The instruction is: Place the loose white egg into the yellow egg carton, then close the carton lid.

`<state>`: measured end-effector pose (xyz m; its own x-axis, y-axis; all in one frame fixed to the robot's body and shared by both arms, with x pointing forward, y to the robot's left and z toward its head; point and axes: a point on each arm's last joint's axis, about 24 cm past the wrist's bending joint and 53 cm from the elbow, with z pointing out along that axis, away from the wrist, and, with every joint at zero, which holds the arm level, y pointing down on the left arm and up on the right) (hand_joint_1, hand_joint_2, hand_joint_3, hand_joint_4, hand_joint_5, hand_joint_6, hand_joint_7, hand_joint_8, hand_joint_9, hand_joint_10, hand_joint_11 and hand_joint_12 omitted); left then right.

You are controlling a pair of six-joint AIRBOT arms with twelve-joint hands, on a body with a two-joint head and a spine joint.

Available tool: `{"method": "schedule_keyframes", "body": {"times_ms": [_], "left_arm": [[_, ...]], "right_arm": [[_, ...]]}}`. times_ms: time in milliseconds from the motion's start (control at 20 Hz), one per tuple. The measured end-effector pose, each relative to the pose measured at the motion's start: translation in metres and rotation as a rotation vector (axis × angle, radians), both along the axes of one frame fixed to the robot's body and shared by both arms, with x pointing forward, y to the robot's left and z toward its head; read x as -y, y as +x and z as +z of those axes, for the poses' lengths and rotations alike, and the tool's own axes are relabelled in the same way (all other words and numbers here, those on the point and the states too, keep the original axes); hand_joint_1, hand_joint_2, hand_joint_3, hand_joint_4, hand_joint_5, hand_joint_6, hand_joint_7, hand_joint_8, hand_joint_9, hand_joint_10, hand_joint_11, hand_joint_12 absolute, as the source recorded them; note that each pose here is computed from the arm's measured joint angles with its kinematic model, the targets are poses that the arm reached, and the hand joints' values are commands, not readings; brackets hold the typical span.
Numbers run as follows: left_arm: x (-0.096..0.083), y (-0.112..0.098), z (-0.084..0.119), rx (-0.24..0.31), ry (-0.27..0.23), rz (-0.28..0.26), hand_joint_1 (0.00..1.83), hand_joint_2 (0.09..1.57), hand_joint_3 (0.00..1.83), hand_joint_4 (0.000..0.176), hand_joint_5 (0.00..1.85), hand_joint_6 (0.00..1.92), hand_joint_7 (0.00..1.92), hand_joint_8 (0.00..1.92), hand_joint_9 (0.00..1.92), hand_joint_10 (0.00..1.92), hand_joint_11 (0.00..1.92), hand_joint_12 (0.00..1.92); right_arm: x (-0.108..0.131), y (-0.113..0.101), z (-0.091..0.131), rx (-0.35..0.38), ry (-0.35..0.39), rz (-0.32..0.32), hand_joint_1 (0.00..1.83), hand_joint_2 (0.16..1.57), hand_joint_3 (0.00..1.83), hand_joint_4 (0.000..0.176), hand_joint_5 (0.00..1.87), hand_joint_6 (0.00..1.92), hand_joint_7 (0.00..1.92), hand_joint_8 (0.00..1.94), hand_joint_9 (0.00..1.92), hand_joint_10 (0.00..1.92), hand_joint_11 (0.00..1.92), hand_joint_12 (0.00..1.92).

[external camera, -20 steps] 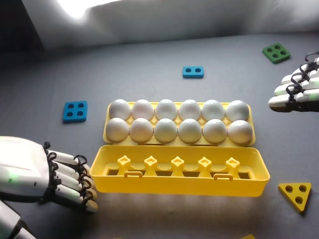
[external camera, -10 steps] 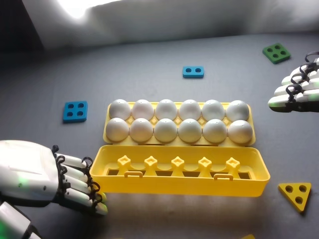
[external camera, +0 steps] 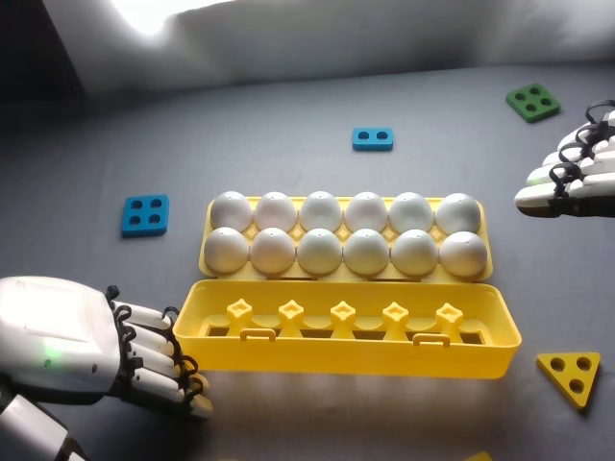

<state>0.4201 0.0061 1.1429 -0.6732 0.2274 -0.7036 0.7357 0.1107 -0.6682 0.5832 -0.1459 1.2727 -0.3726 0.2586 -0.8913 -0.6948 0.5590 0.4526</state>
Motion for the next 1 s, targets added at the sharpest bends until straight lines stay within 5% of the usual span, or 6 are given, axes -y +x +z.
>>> {"method": "schedule_keyframes", "body": {"times_ms": [600, 1000], "left_arm": [[-0.004, 0.030, 0.025, -0.012, -0.055, 0.062, 0.00, 1.17, 0.00, 0.000, 0.27, 0.00, 0.26, 0.00, 0.21, 0.00, 0.00, 0.36], [-0.017, 0.081, 0.049, -0.055, -0.137, 0.208, 0.00, 1.16, 0.00, 0.000, 0.25, 0.00, 0.24, 0.00, 0.19, 0.00, 0.00, 0.32]], "right_arm": [[-0.005, -0.005, 0.001, 0.002, 0.006, 0.022, 0.00, 1.43, 0.02, 0.000, 0.28, 0.00, 0.27, 0.00, 0.23, 0.00, 0.00, 0.62], [-0.005, -0.005, 0.001, 0.002, 0.006, 0.022, 0.00, 1.57, 0.03, 0.000, 0.30, 0.00, 0.30, 0.00, 0.25, 0.00, 0.00, 0.71]]}}
